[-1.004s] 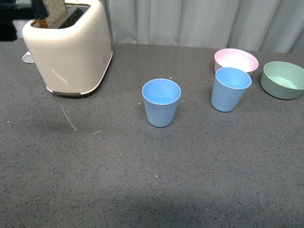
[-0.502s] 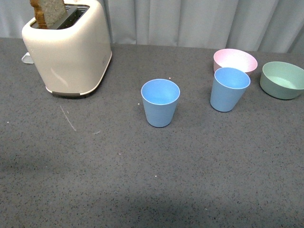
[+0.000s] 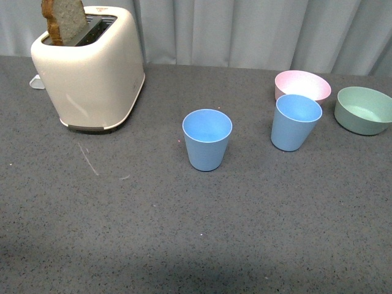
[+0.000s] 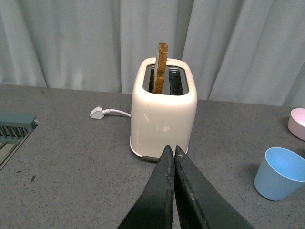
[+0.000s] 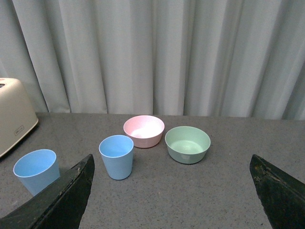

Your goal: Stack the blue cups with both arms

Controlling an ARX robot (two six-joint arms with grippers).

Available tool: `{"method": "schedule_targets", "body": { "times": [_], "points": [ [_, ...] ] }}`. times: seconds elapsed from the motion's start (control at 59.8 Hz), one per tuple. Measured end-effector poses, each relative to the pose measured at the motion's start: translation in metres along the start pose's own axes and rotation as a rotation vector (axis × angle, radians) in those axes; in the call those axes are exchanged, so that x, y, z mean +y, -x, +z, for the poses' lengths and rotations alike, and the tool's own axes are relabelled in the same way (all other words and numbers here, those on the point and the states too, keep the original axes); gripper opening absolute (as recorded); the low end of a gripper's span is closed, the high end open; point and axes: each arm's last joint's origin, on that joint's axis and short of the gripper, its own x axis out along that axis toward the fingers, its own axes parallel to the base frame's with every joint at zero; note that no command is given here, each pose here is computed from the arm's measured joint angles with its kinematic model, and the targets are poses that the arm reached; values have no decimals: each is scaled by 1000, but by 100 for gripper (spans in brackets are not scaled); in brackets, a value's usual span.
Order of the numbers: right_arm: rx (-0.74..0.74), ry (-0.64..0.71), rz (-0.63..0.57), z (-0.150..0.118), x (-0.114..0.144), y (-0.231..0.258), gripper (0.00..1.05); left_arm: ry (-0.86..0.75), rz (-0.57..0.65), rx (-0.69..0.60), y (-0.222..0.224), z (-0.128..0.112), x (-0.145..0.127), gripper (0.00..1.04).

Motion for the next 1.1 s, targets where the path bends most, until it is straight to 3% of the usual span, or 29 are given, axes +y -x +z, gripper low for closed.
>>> {"method": "schedule_targets", "body": {
  "times": [1.105],
  "points": [
    [0, 0, 0, 0, 0, 0, 95, 0, 0, -34, 37, 9, 0, 4]
  ]
}}
